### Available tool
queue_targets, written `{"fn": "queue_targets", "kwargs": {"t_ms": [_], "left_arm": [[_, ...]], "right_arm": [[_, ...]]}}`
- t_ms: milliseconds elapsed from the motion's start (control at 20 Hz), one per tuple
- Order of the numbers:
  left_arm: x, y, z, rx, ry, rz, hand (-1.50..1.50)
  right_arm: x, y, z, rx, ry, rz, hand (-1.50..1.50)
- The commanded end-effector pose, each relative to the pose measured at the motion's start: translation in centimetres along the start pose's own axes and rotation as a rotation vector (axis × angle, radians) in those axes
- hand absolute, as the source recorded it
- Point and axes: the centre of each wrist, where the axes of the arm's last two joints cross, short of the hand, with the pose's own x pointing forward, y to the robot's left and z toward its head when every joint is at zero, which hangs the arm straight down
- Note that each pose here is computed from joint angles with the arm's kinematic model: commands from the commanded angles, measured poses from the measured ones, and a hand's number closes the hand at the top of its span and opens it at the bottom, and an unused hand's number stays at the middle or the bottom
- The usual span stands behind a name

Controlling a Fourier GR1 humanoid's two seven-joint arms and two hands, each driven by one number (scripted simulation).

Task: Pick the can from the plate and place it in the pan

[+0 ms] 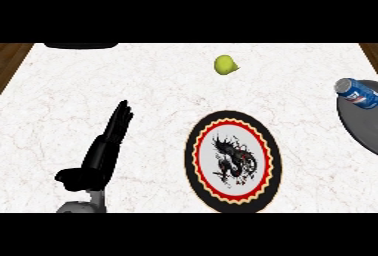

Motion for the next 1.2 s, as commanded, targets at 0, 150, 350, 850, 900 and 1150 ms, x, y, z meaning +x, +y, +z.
{"fn": "queue_targets", "kwargs": {"t_ms": [0, 150, 350, 850, 900, 1150], "left_arm": [[0.3, 0.1, -0.6, 0.012, -0.007, -0.003, 0.00], [-0.3, 0.7, 1.3, 0.008, 0.008, -0.008, 0.00], [0.0, 0.9, 1.0, 0.012, 0.000, -0.009, 0.00], [0.3, 1.2, 0.0, 0.011, 0.003, 0.003, 0.00], [-0.2, 0.0, 1.5, 0.027, 0.005, -0.005, 0.00], [1.8, 0.9, -0.6, 0.021, 0.002, -0.010, 0.00]], "right_arm": [[-2.4, -3.8, 1.5, 0.037, -0.012, -0.143, -1.50], [-3.0, -4.8, 2.0, 0.125, -0.003, -0.203, -1.50], [-4.8, -7.8, 3.8, 0.208, -0.059, -0.212, -1.50], [-6.0, -9.9, 6.0, 0.249, -0.112, -0.169, -1.50], [-6.7, -10.2, 6.9, 0.244, -0.112, -0.153, -1.50], [-7.2, -9.7, 7.3, 0.280, -0.115, -0.140, -1.50]]}}
